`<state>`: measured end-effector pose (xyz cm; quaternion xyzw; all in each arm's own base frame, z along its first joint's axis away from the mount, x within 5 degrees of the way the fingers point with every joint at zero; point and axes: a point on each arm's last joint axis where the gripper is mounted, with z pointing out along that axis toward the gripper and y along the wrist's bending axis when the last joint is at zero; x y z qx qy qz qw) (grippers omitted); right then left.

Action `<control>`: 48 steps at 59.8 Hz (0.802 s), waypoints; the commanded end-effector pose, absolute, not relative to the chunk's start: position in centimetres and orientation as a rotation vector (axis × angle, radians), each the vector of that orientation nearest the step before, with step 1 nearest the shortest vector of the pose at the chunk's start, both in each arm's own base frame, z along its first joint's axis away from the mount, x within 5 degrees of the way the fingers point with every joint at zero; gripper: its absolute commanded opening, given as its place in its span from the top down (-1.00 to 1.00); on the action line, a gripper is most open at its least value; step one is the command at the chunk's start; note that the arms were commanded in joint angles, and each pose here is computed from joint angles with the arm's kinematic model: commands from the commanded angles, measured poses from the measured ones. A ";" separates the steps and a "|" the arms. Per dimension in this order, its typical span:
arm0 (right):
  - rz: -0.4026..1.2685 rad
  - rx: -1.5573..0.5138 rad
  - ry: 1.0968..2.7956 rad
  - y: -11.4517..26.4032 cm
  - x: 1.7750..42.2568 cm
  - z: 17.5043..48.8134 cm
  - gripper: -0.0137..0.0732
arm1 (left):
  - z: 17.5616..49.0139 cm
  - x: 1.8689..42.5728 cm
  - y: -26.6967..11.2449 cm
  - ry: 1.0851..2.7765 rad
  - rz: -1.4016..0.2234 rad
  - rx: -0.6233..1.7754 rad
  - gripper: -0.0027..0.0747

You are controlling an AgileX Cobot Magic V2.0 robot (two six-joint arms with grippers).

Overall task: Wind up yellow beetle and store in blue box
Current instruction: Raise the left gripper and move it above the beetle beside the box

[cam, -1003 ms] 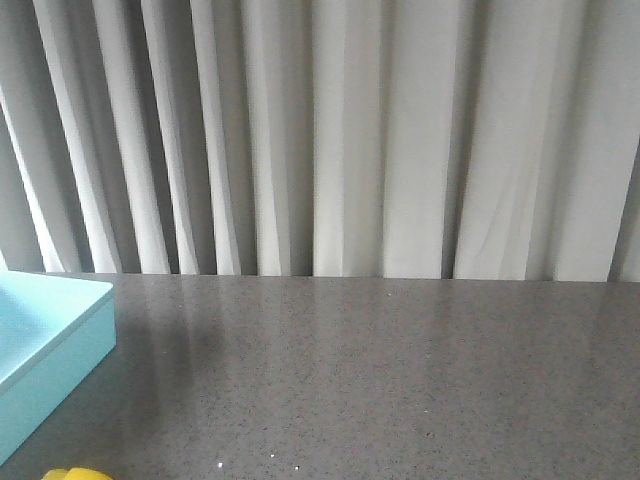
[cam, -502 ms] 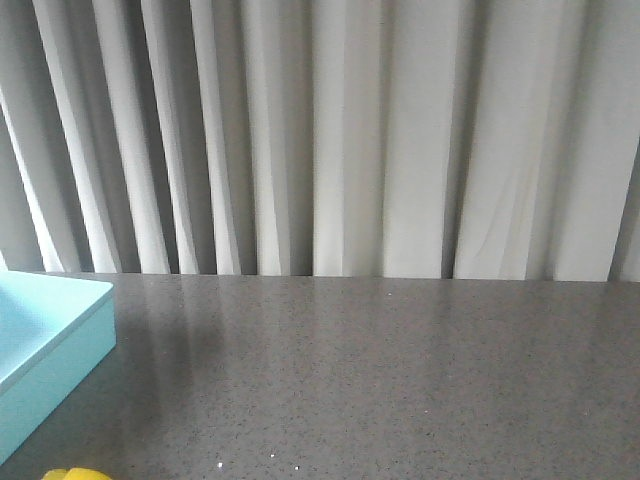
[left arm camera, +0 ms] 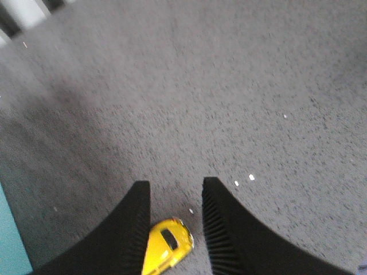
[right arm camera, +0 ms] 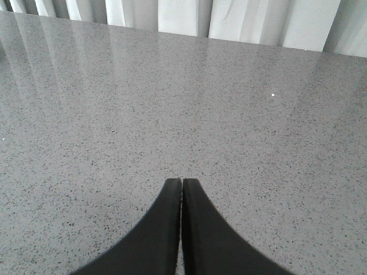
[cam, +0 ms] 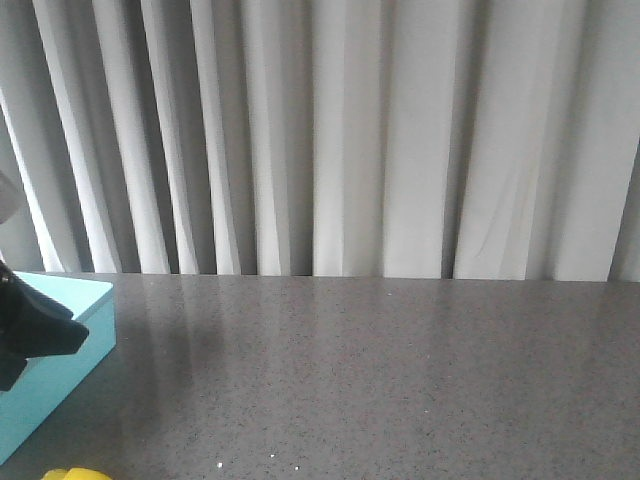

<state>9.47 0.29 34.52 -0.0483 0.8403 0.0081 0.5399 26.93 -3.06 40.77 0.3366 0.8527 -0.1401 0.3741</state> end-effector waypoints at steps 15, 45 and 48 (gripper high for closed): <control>0.005 -0.095 1.918 0.2 9.7 35.9 0.69 | 42.3 27.2 -2.9 2.263 -0.375 0.710 0.05; 0.005 -0.095 1.918 0.2 9.7 35.9 0.69 | 42.3 27.4 -2.8 2.260 -0.373 0.695 -0.12; 0.005 -0.095 1.918 0.2 9.7 35.9 0.69 | 42.2 27.4 -2.8 2.266 -0.365 0.699 -0.12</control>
